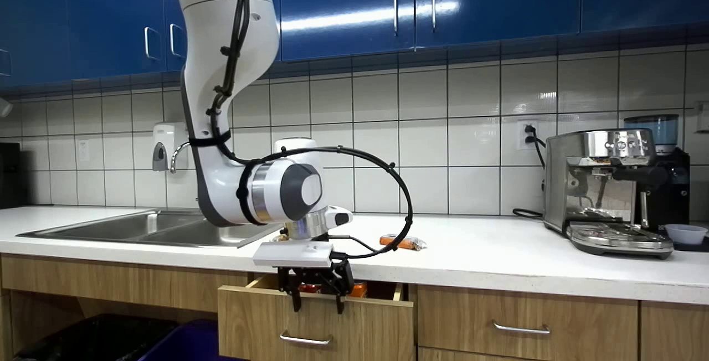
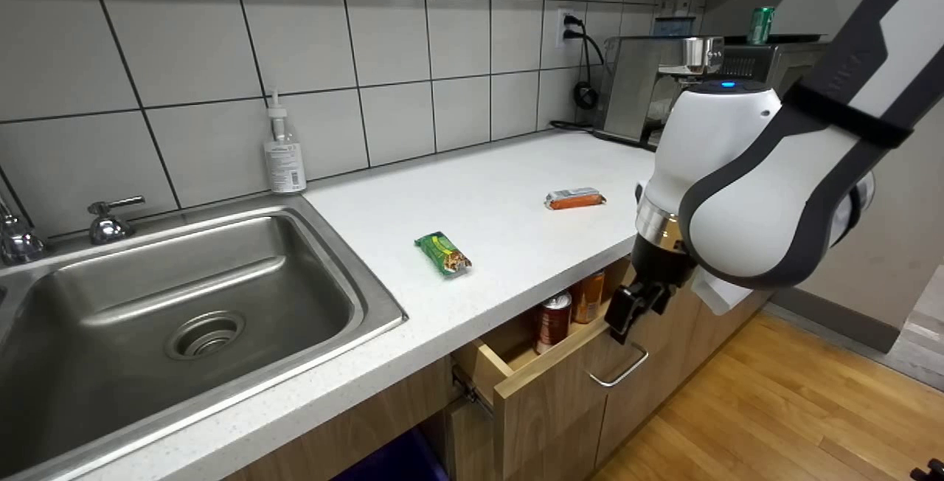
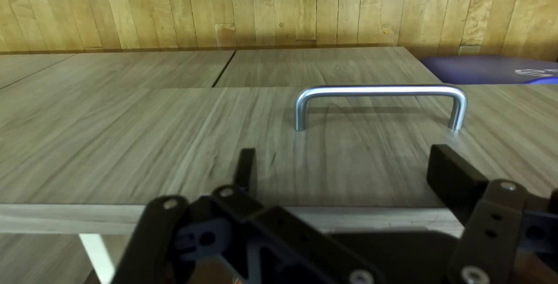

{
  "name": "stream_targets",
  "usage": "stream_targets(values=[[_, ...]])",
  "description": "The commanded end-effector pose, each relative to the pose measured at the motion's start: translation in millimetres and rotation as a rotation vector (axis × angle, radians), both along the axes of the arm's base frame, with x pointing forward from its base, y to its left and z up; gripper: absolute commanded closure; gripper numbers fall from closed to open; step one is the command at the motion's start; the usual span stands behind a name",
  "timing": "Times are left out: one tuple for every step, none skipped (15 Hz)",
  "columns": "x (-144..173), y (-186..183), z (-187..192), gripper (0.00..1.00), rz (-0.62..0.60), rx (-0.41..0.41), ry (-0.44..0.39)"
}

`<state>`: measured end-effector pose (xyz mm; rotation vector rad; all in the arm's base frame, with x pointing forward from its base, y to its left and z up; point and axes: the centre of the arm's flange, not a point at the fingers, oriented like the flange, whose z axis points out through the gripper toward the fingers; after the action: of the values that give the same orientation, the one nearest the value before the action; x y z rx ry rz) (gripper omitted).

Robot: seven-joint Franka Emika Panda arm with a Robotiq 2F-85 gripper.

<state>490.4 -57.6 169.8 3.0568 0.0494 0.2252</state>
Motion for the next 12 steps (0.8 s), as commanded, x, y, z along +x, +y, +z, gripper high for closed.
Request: stream_targets(values=[[26.7,-12.2,5.5,0.0,-0.031,0.005,-0.044],[28.6,-13.0,5.7,0.0,-0.032,0.006,-0.046],[30.7,-14.2,5.9,0.0,-0.036,0.005,-0.048],[32.5,-15.3,6.1,0.0,-0.038,0.005,-0.049],[34.1,-16.2,6.3,0.0,-0.04,0.004,-0.051],[35.8,-17.1,6.5,0.0,-0.041,0.004,-0.052],[37.8,-18.2,6.9,0.0,-0.042,0.002,-0.056],[39.6,-18.9,7.2,0.0,-0.042,0.001,-0.058],[41.0,-19.4,7.1,0.0,-0.042,0.0,-0.059],[42.5,-19.8,7.2,0.0,-0.042,-0.002,-0.06],[43.3,-20.3,7.4,0.0,-0.042,-0.004,-0.062],[44.1,-20.7,7.7,0.0,-0.042,-0.006,-0.064]])
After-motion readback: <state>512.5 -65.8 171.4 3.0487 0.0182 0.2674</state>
